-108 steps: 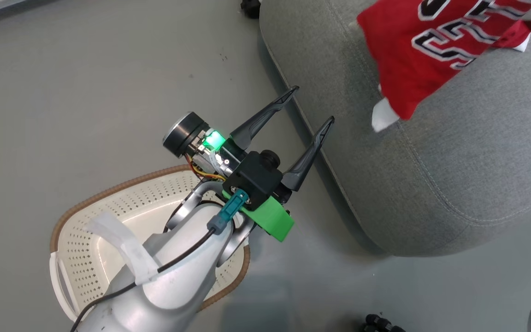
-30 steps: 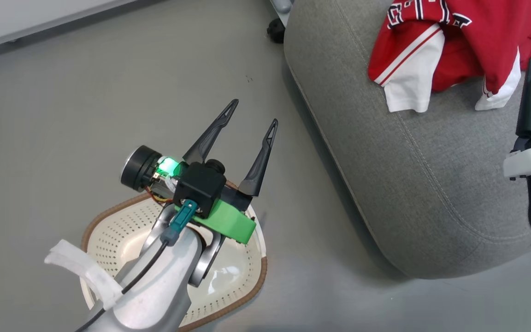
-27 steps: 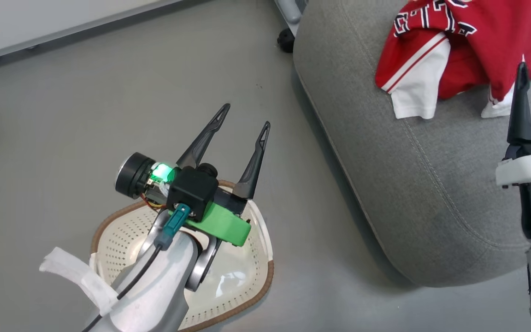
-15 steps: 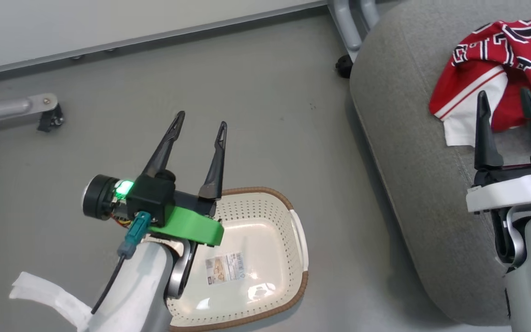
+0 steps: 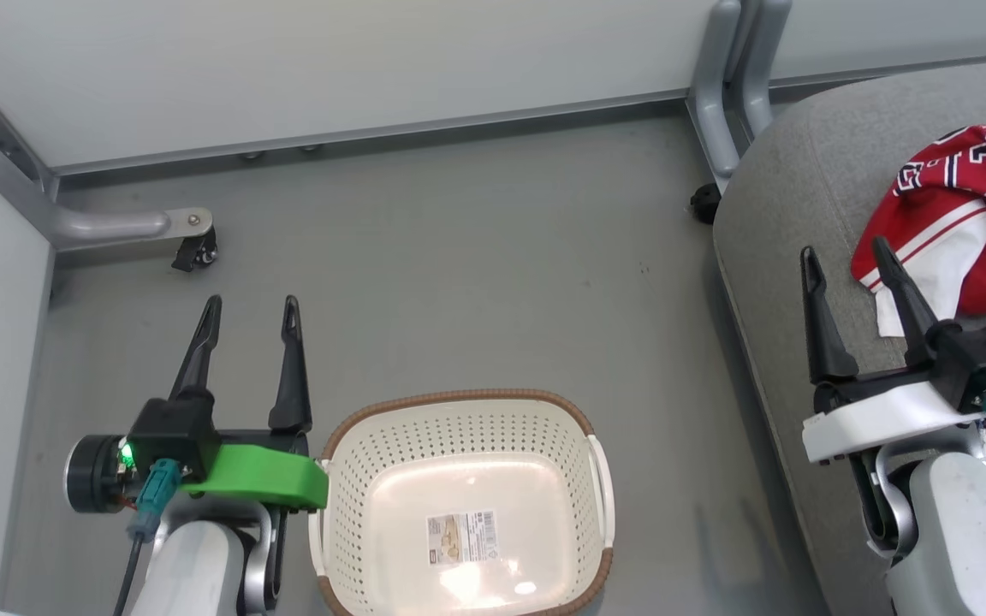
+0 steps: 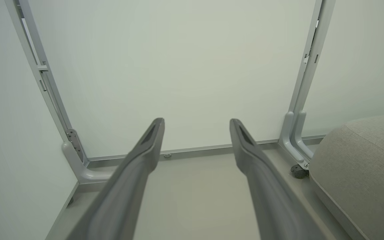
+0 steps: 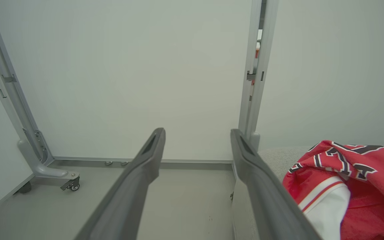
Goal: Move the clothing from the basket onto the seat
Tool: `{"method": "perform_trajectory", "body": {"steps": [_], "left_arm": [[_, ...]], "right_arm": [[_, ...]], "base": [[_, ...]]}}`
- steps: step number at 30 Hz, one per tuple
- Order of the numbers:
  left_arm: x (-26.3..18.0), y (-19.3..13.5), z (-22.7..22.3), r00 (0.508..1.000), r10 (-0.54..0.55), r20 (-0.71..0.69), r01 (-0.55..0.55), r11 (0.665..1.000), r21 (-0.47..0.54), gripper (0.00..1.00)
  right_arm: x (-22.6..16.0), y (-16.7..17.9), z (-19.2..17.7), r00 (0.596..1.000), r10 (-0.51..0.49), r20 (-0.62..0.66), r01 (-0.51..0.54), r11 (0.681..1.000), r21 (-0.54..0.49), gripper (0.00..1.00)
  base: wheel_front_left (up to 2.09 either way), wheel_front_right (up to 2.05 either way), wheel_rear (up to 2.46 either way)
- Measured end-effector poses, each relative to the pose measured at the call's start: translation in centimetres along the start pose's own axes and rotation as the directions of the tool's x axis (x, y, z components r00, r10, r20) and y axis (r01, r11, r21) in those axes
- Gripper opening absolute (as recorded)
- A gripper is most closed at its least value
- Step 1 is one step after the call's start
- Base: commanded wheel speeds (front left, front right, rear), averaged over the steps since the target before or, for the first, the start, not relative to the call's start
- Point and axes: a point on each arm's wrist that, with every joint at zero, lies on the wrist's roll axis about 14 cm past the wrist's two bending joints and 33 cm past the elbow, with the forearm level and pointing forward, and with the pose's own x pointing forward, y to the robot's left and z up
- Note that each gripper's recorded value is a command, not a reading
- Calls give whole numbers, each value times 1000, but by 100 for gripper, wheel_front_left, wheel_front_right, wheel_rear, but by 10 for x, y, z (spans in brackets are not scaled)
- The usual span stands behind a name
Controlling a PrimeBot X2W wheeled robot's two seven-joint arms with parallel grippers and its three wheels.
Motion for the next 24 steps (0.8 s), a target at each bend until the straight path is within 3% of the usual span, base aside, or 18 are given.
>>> {"method": "perform_trajectory", "body": {"steps": [14, 24], "left_arm": [[-47, 36, 1, 992, 123, -12, -122, 992, 16, 100], [-58, 30, 10, 995, 98, 16, -98, 995, 4, 100]], "right_arm": [[-42, 32, -2, 998, 58, -30, -57, 998, 36, 100], [-63, 30, 0, 998, 43, -38, -42, 998, 36, 100]], "base": [[0, 0, 0], [0, 0, 0]]}}
